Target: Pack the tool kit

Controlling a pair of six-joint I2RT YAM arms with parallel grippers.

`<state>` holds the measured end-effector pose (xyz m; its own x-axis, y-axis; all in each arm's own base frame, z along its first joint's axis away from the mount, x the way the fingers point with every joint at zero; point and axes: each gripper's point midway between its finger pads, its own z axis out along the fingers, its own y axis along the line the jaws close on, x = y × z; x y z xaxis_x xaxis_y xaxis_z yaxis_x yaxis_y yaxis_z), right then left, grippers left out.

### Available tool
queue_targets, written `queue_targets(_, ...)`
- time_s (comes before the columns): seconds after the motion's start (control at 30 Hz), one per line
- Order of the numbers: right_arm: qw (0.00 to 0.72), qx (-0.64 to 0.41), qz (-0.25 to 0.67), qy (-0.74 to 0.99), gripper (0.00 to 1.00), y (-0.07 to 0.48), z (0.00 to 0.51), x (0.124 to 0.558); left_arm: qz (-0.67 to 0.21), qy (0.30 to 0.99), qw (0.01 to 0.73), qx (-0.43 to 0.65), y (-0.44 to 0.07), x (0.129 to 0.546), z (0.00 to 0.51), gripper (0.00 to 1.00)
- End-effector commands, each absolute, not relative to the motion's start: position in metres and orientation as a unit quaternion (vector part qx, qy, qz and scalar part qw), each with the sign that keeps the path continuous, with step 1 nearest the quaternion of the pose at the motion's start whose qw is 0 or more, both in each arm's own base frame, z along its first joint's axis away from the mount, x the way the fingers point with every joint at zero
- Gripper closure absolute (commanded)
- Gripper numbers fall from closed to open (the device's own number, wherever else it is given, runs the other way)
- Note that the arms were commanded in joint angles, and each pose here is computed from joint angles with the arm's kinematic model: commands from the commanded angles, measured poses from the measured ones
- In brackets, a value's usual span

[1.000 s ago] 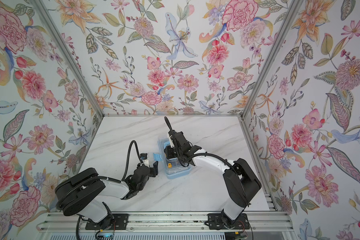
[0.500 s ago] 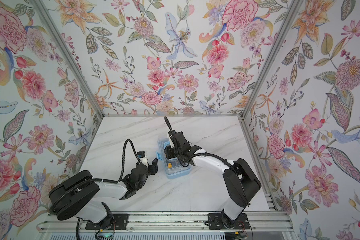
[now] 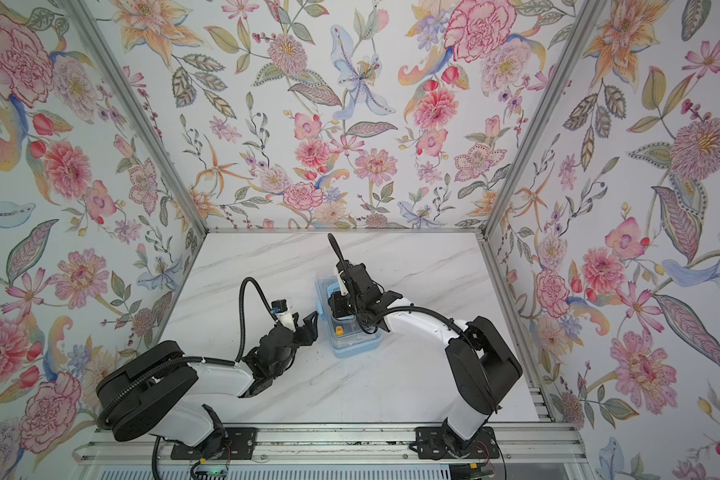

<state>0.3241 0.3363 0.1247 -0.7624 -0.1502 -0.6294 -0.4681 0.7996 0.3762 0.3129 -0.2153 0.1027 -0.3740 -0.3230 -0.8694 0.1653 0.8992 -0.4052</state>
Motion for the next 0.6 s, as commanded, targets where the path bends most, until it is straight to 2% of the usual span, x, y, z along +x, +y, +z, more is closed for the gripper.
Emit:
queue_targets(0.0, 0.075, -0.191, 0.153, 0.967, 0.72, 0.285, 0.005, 0.236, -0.249, 0.786, 0.563, -0.066, -0.223, 0.321, 0.113, 0.30)
queue_targets(0.57, 0.071, -0.192, 0.152, 0.967, 0.72, 0.284, 0.002, 0.234, -0.286, 0.784, 0.546, -0.075, -0.238, 0.325, 0.106, 0.32)
